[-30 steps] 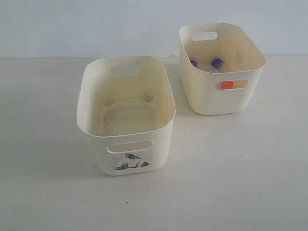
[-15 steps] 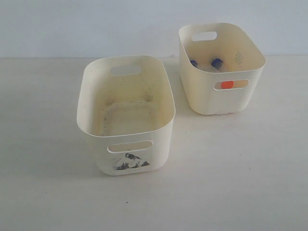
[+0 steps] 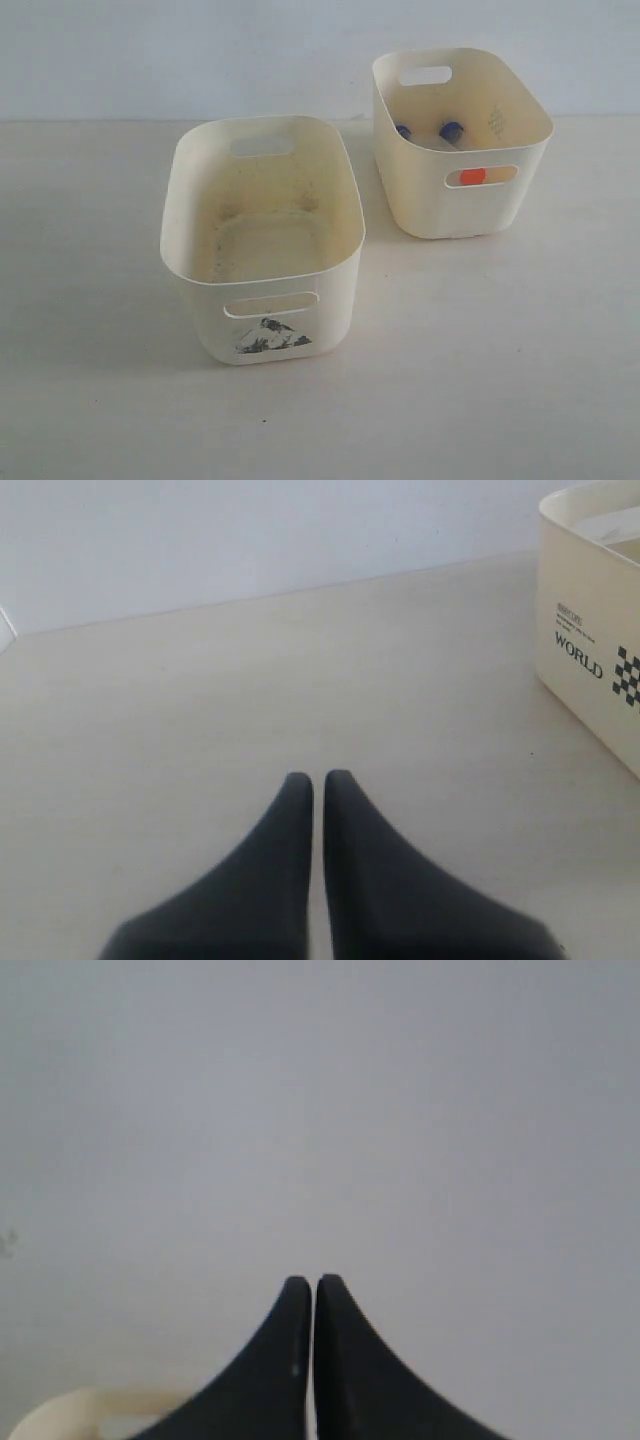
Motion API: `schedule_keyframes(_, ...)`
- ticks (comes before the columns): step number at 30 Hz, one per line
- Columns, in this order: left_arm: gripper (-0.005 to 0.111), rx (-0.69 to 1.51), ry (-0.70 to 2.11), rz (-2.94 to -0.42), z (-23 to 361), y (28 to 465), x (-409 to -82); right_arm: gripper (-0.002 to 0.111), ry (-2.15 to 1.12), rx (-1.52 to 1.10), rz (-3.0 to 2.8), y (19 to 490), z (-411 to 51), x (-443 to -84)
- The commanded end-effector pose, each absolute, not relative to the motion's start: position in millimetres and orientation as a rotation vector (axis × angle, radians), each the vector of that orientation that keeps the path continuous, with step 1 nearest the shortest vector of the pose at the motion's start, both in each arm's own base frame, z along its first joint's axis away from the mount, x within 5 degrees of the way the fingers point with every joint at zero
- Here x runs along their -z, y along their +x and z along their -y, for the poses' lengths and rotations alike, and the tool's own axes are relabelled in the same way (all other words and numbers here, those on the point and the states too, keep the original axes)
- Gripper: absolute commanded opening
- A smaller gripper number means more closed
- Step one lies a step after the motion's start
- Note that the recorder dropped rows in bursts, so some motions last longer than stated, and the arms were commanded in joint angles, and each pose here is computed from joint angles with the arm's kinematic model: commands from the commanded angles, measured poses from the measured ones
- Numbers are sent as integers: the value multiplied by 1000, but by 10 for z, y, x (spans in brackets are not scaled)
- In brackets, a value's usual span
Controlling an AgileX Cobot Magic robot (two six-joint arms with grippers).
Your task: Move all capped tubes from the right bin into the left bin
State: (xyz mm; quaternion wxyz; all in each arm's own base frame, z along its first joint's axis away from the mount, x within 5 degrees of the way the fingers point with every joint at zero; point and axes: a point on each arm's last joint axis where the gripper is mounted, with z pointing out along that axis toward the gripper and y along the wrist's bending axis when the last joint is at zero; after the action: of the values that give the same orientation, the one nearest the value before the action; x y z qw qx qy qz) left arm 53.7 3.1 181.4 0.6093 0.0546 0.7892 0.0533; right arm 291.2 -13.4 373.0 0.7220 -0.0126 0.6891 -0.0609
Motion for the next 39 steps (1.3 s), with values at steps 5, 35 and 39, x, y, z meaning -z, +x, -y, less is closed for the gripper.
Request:
schedule_keyframes(5,4,-115,119,-1816,-30,537,-1830,1,-88,101,-1788,3585,126,-4033)
schedule_keyframes(35,4,-115,119,-1816,-30,537,-1830,1,-216,-54,-2704,4751,-670,-2842)
schedule_keyframes(39,4,-115,119,-1816,-30,537,-1830,1,-220,-49,-2743,4930,-693,-2598)
